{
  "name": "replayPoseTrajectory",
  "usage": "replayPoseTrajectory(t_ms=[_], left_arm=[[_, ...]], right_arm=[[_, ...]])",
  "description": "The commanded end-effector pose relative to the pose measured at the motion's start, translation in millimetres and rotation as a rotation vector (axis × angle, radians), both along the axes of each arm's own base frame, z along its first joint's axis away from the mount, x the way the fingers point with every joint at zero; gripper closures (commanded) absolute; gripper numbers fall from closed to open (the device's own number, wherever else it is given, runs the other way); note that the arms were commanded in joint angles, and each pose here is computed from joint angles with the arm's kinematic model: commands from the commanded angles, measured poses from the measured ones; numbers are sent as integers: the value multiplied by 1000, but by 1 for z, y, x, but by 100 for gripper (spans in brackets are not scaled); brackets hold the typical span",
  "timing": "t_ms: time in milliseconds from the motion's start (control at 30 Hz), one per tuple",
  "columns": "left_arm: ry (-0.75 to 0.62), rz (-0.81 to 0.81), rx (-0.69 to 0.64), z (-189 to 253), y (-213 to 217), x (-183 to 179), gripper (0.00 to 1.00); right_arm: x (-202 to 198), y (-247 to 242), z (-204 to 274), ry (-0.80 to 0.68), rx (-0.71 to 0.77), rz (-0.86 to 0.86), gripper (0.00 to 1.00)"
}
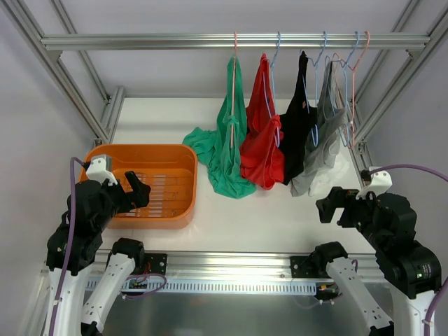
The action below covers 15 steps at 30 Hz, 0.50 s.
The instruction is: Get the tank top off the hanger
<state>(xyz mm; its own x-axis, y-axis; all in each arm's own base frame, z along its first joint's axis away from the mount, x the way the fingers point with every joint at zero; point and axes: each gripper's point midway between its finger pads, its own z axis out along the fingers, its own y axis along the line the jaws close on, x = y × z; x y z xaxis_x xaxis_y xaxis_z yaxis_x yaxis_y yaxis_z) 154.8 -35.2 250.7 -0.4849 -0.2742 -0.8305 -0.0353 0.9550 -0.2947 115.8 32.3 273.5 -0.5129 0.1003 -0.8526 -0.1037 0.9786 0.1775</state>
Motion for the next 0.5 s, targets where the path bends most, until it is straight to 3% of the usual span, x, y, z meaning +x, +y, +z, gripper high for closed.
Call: replayPoseTrajectory(t_ms=[0,100,200,333,467], left_arm=[[-43,37,-15,7,3,7,1],[-47,41,-22,5,2,9,1],[-58,37,-32,2,1,11,1],[-62,32,-44,-2,-2,15,1],[-69,26,-48,-2,-3,15,1]], right_arm=[[4,-4,15,-34,-17,-11,1],[4,1,22,-47,2,6,0],[3,31,45,-95,112,139,0],[9,86,96,-87,340,348,1],[38,110,159,-130,427,411,0]])
